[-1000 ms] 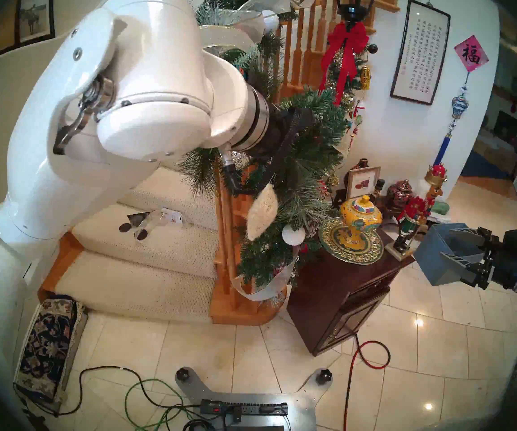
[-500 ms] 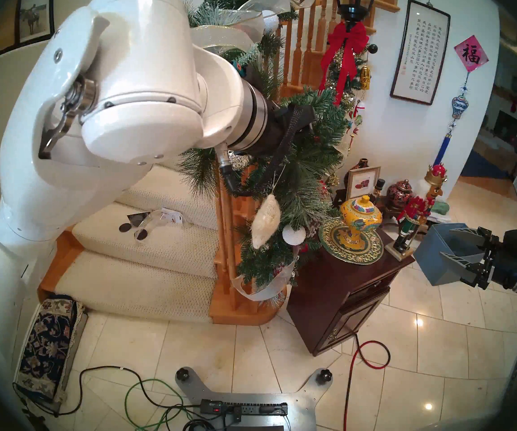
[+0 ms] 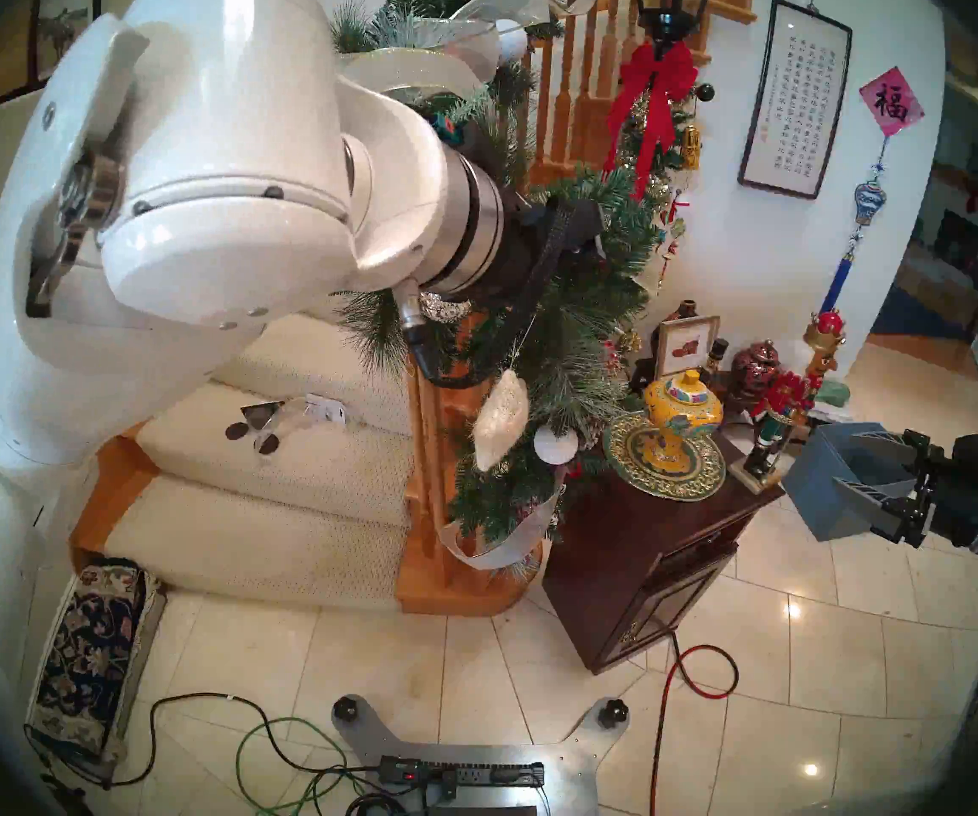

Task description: Hang the ornament onto the Christmas-tree-style decoration

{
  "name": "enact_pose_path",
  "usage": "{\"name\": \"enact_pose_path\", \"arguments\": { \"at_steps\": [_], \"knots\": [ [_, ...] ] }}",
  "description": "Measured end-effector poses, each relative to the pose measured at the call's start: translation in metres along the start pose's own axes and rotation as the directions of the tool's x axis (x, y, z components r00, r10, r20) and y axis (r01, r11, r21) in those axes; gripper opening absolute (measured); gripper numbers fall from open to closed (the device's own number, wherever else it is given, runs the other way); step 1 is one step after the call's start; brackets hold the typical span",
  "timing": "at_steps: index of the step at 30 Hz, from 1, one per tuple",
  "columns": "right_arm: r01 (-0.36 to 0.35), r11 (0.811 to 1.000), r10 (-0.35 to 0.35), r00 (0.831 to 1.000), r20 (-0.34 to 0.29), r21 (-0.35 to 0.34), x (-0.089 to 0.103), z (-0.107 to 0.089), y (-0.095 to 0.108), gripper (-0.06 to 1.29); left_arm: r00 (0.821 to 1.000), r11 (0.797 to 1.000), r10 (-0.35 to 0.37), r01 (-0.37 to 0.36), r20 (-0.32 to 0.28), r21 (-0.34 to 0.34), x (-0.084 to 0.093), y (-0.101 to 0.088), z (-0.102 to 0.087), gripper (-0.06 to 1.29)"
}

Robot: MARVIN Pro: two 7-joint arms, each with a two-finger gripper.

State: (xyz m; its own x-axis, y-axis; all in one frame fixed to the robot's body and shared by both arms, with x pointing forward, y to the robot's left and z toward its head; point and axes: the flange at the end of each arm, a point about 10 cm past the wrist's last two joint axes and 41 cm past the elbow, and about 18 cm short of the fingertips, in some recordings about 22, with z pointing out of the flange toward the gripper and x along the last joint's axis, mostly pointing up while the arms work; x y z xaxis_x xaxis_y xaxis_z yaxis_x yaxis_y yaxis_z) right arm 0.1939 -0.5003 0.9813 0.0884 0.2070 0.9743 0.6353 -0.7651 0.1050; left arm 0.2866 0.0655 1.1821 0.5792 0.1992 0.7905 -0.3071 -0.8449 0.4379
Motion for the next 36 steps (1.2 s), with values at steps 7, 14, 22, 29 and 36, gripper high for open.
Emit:
{"name": "enact_pose_path", "arguments": {
  "at_steps": [7, 14, 22, 29, 36],
  "knots": [
    [0.0, 1.0, 0.0, 1.0, 0.0, 0.0, 0.0, 0.0, 0.0, 1.23, 1.0, 1.0, 0.007, -0.007, 0.021, -0.023, -0.007, 0.003, -0.012, 1.11],
    [0.0, 1.0, 0.0, 1.0, 0.0, 0.0, 0.0, 0.0, 0.0, 1.23, 0.999, 1.0, -0.002, 0.003, 0.05, -0.01, -0.007, -0.001, -0.017, 1.11],
    [0.0, 1.0, 0.0, 1.0, 0.0, 0.0, 0.0, 0.0, 0.0, 1.23, 0.994, 1.0, -0.016, 0.017, 0.104, -0.011, -0.009, -0.005, -0.021, 1.19],
    [0.0, 1.0, 0.0, 1.0, 0.0, 0.0, 0.0, 0.0, 0.0, 1.23, 0.986, 1.0, -0.008, 0.012, 0.168, -0.02, -0.014, -0.006, -0.022, 1.19],
    [-0.001, 1.0, 0.001, 1.0, 0.0, 0.001, 0.0, 0.0, 0.0, 1.23, 0.97, 0.999, 0.008, 0.0, 0.244, -0.034, -0.022, -0.007, -0.022, 1.19]
  ]
}}
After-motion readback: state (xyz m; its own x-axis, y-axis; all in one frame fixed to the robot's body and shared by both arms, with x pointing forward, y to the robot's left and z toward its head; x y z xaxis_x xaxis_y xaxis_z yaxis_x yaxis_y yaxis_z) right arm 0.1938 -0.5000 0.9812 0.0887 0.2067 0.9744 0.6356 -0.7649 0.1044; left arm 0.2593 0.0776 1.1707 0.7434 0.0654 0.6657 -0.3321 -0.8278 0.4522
